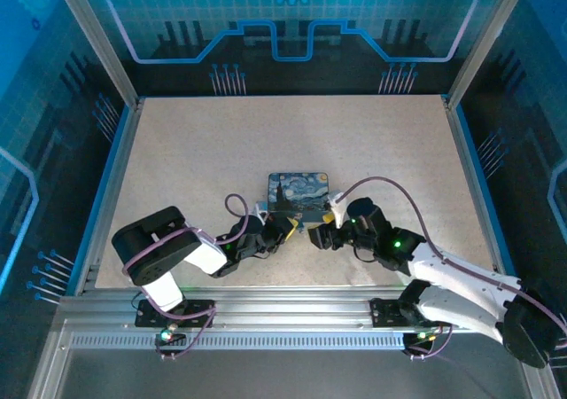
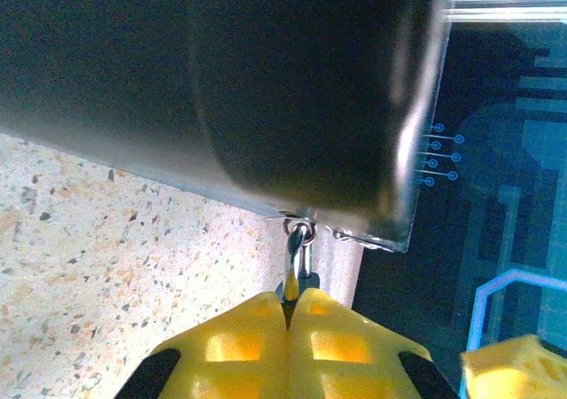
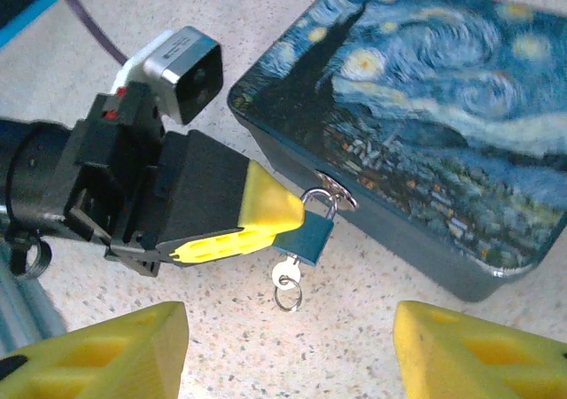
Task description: Unlock the padlock with the key
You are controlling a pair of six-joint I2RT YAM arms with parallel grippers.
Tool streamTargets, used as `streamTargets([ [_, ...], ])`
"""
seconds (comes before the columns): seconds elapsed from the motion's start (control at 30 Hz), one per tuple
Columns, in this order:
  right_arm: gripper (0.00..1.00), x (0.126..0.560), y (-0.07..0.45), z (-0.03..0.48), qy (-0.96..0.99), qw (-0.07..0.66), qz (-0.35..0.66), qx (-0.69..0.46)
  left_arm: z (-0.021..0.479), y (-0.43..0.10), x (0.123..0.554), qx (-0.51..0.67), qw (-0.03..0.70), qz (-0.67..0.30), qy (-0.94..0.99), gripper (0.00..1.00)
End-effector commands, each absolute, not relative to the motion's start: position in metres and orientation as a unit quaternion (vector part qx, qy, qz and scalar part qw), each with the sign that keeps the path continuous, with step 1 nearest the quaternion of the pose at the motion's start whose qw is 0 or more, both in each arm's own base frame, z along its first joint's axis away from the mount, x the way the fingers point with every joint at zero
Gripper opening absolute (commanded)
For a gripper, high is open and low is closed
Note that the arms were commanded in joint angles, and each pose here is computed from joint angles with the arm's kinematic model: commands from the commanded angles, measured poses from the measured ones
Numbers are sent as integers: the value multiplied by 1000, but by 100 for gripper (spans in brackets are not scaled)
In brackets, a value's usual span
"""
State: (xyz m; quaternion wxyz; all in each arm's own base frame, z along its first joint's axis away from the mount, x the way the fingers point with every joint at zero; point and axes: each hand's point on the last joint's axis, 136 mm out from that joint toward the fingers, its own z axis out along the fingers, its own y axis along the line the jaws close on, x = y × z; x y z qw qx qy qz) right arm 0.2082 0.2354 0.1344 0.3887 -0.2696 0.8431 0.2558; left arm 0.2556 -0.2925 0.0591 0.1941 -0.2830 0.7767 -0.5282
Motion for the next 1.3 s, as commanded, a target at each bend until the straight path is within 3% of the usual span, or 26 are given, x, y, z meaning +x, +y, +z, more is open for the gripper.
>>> streamTargets([
  [0.0, 65, 209, 229, 136, 813, 426, 146, -369, 77, -296, 260, -286, 204, -543, 763, 2],
  [0.23, 67, 209, 241, 135, 744, 469, 28, -474, 83, -293, 259, -288, 207, -538, 765, 0],
  [0.53, 67, 196, 270, 114, 682, 486, -37, -545, 88, -294, 260, -288, 204, -545, 761, 0],
  [0.87, 65, 196, 286, 100, 689, 483, -39, -540, 92, -291, 259, -289, 206, -546, 759, 0],
  [1.27, 51, 202, 277, 87, 711, 491, -41, -503, 95, -292, 259, -289, 205, -549, 757, 0],
])
